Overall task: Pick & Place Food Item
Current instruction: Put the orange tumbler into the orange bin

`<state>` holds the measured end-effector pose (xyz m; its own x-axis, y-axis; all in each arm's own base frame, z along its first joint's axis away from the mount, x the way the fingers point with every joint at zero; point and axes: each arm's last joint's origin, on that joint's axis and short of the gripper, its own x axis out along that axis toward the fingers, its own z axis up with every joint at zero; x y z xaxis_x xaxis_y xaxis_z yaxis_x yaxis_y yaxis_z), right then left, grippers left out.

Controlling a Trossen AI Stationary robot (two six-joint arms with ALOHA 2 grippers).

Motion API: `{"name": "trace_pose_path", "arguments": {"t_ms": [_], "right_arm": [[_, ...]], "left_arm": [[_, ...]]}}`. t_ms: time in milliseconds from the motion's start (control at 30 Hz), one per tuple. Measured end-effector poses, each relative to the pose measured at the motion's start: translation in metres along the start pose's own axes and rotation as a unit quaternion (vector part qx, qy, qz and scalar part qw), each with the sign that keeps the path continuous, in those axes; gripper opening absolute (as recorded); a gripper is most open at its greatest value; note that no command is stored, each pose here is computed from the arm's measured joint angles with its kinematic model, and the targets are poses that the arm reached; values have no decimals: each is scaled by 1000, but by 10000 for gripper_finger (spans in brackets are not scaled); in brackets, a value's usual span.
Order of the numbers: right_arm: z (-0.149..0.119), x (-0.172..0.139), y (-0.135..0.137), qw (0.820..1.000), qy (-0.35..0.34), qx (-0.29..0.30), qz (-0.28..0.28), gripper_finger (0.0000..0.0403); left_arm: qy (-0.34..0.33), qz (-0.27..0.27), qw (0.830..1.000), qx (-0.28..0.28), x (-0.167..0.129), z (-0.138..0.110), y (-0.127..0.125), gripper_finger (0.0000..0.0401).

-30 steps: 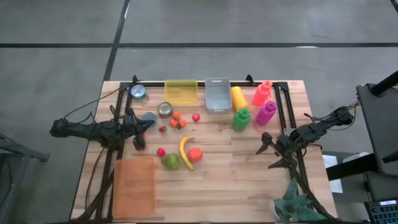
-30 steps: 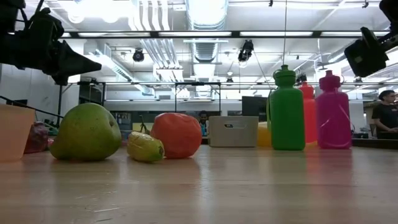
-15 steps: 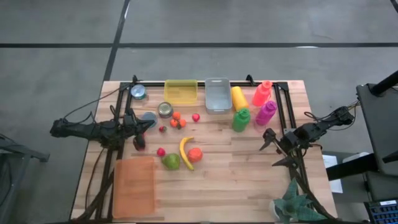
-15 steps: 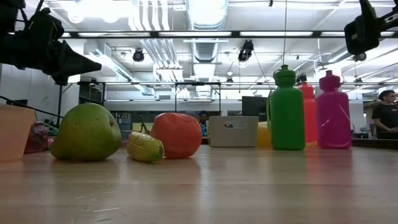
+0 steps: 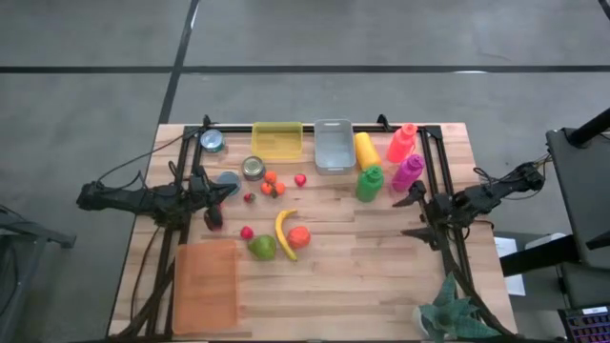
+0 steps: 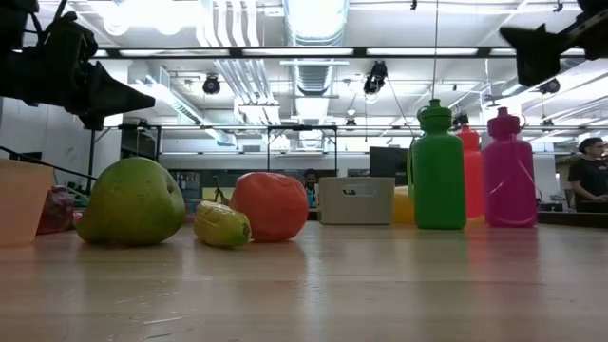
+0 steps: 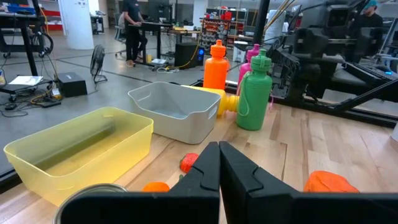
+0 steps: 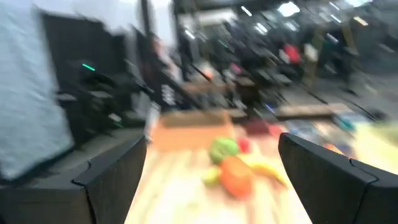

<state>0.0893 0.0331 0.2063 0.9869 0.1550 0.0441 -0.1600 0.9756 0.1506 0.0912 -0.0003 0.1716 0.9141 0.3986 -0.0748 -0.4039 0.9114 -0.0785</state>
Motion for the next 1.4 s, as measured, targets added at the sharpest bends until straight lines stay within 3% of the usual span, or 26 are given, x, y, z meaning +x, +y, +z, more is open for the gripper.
{"name": "trace_pose_path", "arguments": {"t_ms": [100, 433, 700, 1067, 1267, 1400], "right_arm": [[3, 5, -1, 998, 39, 4, -57, 361], [21, 55, -3, 981, 137, -33, -133, 361], [69, 92, -2, 979, 145, -56, -133, 361], [130, 86, 0, 973, 164, -57, -155, 361], [131, 100, -10, 963, 186, -81, -177, 361], [111, 118, -21, 947, 238, -89, -196, 361]], "left_arm": [[0, 0, 1000, 0, 0, 0, 0, 0], [0, 0, 1000, 0, 0, 0, 0, 0], [0, 0, 1000, 0, 0, 0, 0, 0], [0, 0, 1000, 0, 0, 0, 0, 0], [0, 0, 1000, 0, 0, 0, 0, 0], [0, 0, 1000, 0, 0, 0, 0, 0]]}}
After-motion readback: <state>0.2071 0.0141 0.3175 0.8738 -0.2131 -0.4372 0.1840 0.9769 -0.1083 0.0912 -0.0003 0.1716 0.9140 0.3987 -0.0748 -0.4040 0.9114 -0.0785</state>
